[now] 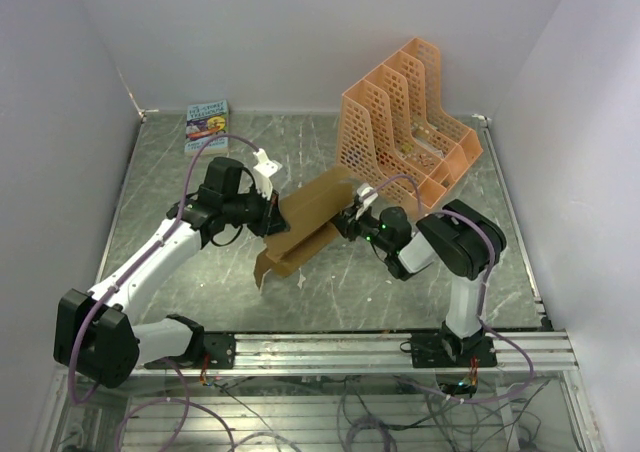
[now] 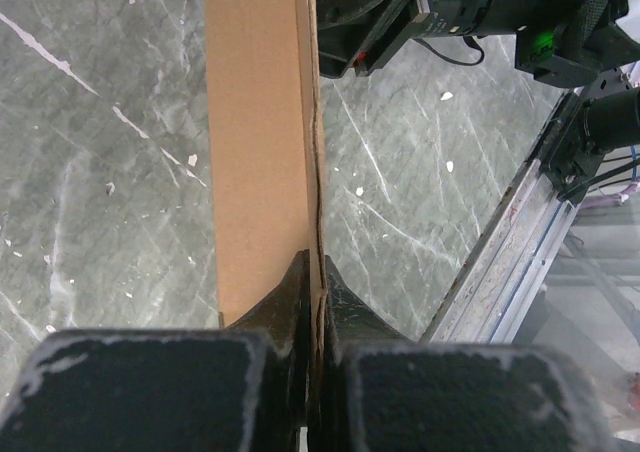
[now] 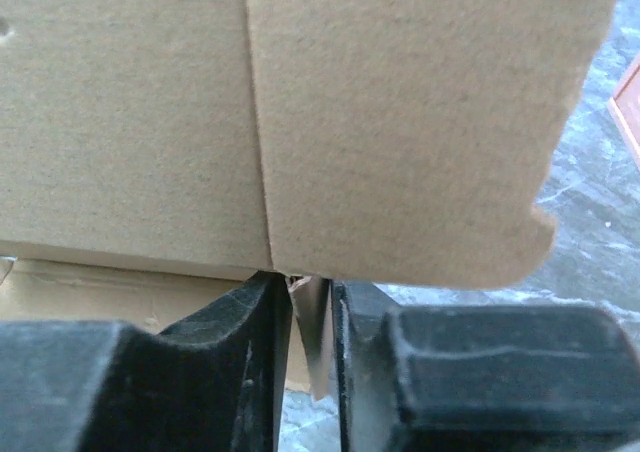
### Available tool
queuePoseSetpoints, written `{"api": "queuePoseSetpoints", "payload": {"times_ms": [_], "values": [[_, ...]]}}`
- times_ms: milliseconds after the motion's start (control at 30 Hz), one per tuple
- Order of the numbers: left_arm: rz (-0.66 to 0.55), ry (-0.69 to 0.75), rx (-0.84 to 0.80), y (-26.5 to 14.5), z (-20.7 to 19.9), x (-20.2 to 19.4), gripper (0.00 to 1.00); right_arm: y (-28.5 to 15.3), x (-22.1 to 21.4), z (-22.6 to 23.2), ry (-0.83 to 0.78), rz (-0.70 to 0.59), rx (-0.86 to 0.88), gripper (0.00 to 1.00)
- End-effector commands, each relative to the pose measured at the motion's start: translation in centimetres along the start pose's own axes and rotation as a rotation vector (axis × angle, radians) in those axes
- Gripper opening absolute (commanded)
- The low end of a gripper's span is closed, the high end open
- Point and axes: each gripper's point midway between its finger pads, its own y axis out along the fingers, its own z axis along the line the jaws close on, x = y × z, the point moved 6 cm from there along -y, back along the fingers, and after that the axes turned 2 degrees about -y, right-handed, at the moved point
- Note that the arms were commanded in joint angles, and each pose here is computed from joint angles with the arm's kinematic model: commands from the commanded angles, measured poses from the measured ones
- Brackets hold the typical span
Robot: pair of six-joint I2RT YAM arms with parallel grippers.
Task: Fold the paper box
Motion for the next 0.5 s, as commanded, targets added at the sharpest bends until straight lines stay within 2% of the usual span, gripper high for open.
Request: {"api": "queuePoseSetpoints", "payload": {"times_ms": [0,200,267,300,467], "values": [[-0.016,-0.005,-0.044,0.0,-0.4,0.1,0.07,0.9,0.7,-0.1,-0.002,-0.054,0.013,0.23],[-0.015,-0.012,-0.04,-0.2,-0.3,-0.1,0.07,1.4,0.3,-0.2,0.012,-0.053,0.012,0.22],[-0.02,-0.012,-0.04,-0.3,-0.3,0.1,0.07,1.5,0.4,-0.3,0.012,-0.055,0.004,0.13],[-0.023,-0.014,-0.041,-0.3,-0.3,0.2,0.07,1.4,0.3,-0.4,0.012,-0.051,-0.007,0.0],[-0.046,-0.022,-0.044,-0.4,-0.4,0.6,0.07,1.3,0.4,-1.7,-0.015,-0.024,-0.108,0.0]]}}
